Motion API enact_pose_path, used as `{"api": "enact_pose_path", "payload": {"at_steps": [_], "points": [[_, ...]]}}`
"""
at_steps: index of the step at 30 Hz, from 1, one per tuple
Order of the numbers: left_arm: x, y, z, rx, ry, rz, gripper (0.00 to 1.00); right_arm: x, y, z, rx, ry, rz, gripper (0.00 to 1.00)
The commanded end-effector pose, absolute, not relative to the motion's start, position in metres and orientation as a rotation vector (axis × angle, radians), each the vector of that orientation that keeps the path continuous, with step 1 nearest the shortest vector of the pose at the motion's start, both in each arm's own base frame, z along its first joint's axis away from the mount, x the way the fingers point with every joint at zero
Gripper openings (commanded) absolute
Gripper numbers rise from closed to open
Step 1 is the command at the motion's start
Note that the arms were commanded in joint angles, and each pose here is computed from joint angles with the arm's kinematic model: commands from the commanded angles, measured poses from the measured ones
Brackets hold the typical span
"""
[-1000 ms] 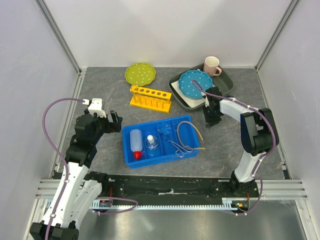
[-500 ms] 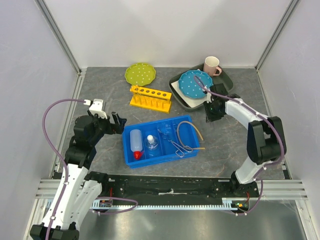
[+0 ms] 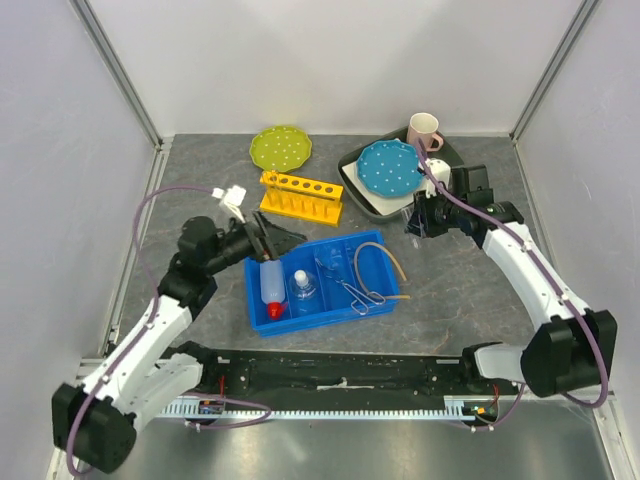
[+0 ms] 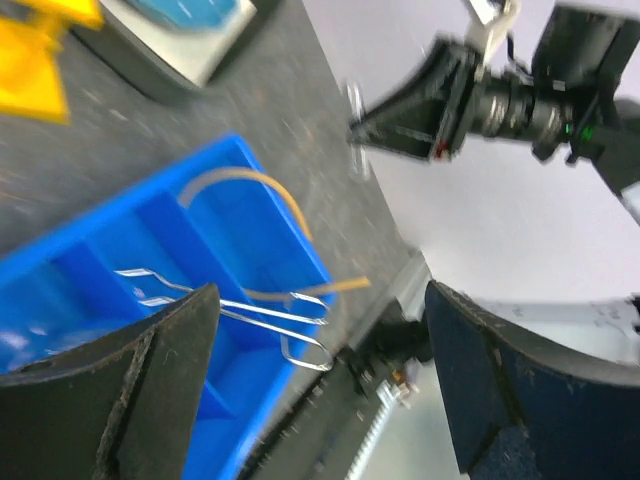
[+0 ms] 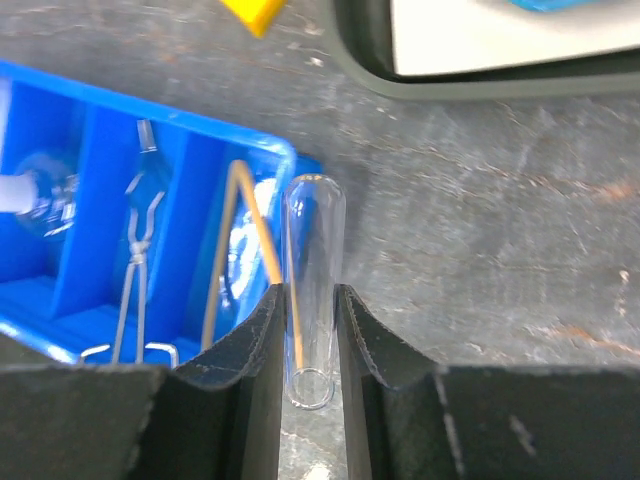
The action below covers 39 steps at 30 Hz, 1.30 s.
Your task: Organize the chemistry lab equipment
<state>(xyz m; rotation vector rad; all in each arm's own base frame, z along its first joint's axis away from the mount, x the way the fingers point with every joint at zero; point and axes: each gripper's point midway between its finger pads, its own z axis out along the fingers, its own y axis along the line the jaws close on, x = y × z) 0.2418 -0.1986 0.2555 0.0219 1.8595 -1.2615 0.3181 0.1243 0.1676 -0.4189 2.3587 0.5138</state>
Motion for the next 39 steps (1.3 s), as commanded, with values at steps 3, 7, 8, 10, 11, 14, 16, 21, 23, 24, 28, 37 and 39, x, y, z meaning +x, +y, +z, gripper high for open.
{"api": "enact_pose_path", "payload": {"at_steps": [3, 7, 8, 10, 11, 14, 16, 21, 23, 24, 28, 37, 39], "points": [[0.249, -0.276, 0.304, -0.014, 1.814, -1.420, 0.89, 0.290, 0.163, 0.211, -0.619, 2.166, 0.775, 0.22], [0.267, -0.316, 0.293, -0.076, 1.900, -1.414, 0.86, 0.275, 0.177, 0.221, -0.688, 2.108, 0.863, 0.22], [0.270, -0.325, 0.290, -0.079, 1.917, -1.408, 0.86, 0.272, 0.179, 0.221, -0.695, 2.104, 0.877, 0.22], [0.275, -0.349, 0.285, -0.061, 1.963, -1.413, 0.86, 0.266, 0.183, 0.224, -0.719, 2.083, 0.902, 0.22], [0.276, -0.356, 0.283, -0.055, 1.977, -1.412, 0.86, 0.264, 0.185, 0.225, -0.732, 2.074, 0.913, 0.23], [0.276, -0.381, 0.274, -0.024, 2.040, -1.398, 0.86, 0.257, 0.189, 0.228, -0.754, 2.050, 0.938, 0.23], [0.280, -0.391, 0.267, -0.008, 2.074, -1.368, 0.84, 0.255, 0.190, 0.230, -0.764, 2.040, 0.941, 0.23], [0.280, -0.401, 0.256, 0.021, 2.119, -1.337, 0.77, 0.253, 0.192, 0.232, -0.777, 2.026, 0.948, 0.23], [0.278, -0.405, 0.254, 0.046, 2.129, -1.346, 0.75, 0.252, 0.193, 0.231, -0.781, 2.025, 0.956, 0.23], [0.277, -0.407, 0.252, 0.055, 2.133, -1.348, 0.73, 0.252, 0.194, 0.231, -0.785, 2.025, 0.957, 0.23], [0.275, -0.409, 0.246, 0.090, 2.151, -1.333, 0.65, 0.250, 0.195, 0.231, -0.794, 2.017, 0.957, 0.23], [0.267, -0.410, 0.243, 0.159, 2.163, -1.331, 0.30, 0.248, 0.198, 0.230, -0.819, 2.003, 0.965, 0.23], [0.264, -0.408, 0.248, 0.181, 2.151, -1.332, 0.23, 0.246, 0.198, 0.230, -0.837, 1.991, 0.967, 0.24]]}}
